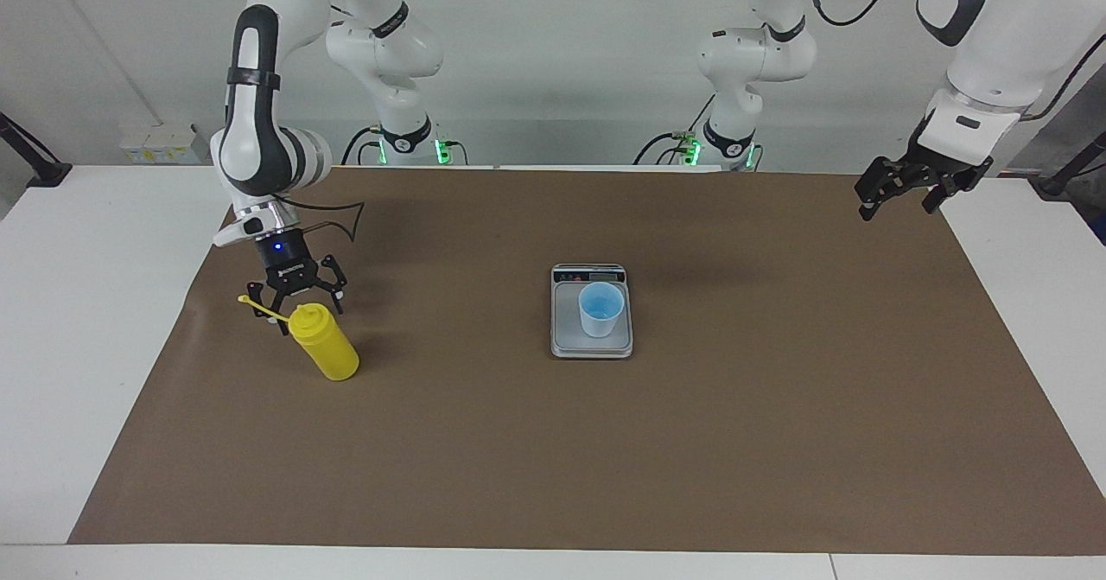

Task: Pour seasoning into cup on scale with both arms
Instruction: 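Open the right gripper and draw it back from the yellow bottle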

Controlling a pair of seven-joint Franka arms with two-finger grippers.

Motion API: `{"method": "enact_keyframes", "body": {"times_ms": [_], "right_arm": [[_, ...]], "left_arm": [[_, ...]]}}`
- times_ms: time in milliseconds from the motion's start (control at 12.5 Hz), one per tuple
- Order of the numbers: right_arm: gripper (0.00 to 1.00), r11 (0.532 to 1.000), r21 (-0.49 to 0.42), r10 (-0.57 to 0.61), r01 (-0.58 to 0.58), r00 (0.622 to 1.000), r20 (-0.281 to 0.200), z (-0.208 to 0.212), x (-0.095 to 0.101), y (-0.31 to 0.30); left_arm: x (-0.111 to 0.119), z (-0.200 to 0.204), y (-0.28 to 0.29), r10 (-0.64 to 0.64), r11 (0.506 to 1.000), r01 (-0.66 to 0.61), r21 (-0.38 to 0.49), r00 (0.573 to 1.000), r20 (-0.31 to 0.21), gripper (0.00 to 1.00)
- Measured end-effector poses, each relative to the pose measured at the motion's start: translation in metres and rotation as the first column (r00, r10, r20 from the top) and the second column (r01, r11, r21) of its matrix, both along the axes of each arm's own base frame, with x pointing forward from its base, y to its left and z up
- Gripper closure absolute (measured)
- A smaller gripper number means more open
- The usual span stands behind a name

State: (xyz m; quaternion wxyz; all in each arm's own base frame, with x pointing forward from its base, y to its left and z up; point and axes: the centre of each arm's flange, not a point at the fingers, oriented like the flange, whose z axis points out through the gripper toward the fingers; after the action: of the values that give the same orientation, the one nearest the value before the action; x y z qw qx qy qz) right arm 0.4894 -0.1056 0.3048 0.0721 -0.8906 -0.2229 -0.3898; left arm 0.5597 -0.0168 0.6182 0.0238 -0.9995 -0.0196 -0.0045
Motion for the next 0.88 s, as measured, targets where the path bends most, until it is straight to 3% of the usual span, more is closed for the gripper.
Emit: {"method": "enact_keyframes", "body": {"times_ms": [879], "right_arm": [[0.00,0.981,-0.168,-0.104,0.099,0.994,-0.026,0.020,-0.020,-0.018]], "left_arm": [[0.000,0.000,0.000,0.000,1.000,0.000,0.000,1.000,0.000,0.00]]}}
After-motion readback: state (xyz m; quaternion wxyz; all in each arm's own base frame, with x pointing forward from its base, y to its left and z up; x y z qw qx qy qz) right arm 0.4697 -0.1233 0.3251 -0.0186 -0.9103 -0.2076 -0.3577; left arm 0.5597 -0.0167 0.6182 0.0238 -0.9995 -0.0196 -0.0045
